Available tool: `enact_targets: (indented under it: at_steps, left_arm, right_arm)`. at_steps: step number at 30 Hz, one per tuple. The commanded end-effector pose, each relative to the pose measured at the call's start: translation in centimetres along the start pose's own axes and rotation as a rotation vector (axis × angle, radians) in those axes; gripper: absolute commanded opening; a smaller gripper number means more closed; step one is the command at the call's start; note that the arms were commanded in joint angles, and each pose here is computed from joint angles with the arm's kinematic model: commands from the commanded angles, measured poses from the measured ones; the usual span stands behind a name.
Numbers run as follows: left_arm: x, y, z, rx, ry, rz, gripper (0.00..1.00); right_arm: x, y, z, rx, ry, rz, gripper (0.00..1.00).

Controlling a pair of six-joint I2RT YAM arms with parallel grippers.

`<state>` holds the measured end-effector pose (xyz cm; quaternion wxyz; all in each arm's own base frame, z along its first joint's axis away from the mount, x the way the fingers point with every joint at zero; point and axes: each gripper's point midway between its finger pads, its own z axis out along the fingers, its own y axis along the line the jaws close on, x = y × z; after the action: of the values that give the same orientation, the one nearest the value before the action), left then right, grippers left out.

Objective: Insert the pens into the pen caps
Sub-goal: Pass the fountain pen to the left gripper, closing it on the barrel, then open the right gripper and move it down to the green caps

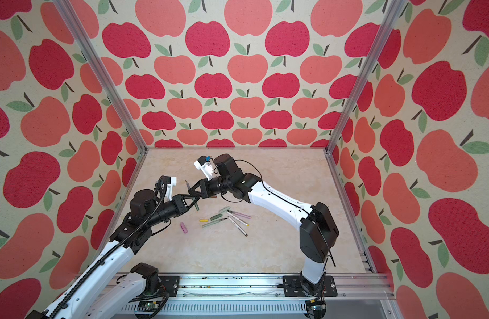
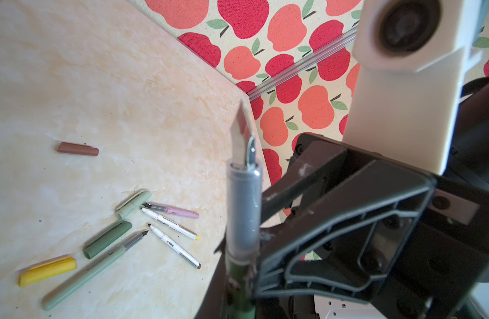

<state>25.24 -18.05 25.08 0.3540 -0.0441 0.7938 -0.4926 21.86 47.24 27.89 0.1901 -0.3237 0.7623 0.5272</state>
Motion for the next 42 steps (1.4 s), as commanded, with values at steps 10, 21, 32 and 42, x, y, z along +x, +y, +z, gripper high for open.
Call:
enact_targets:
  at_steps: [10, 21, 32, 42]
  left_arm:
    - [-0.9, 2.2, -1.7, -0.16, -0.054, 0.006, 0.0]
    - [2.3, 4.2, -5.1, -0.296, 0.026, 0.038, 0.0]
    - [7.6, 6.4, -6.4, -0.394, 0.252, -0.112, 0.0]
    - [10.0, 6.6, -6.2, -0.413, 0.366, -0.099, 0.0]
  right_arm:
    - [-1.0, 0.4, -2.0, 0.047, -0.048, -0.029, 0.26]
    - [1.1, -5.4, -3.6, 0.356, -0.011, 0.142, 0.43]
    - [9.4, -10.6, 0.7, 0.622, 0.192, 0.331, 0.48]
    - [13.1, -14.5, 2.8, 0.713, 0.255, 0.44, 0.54]
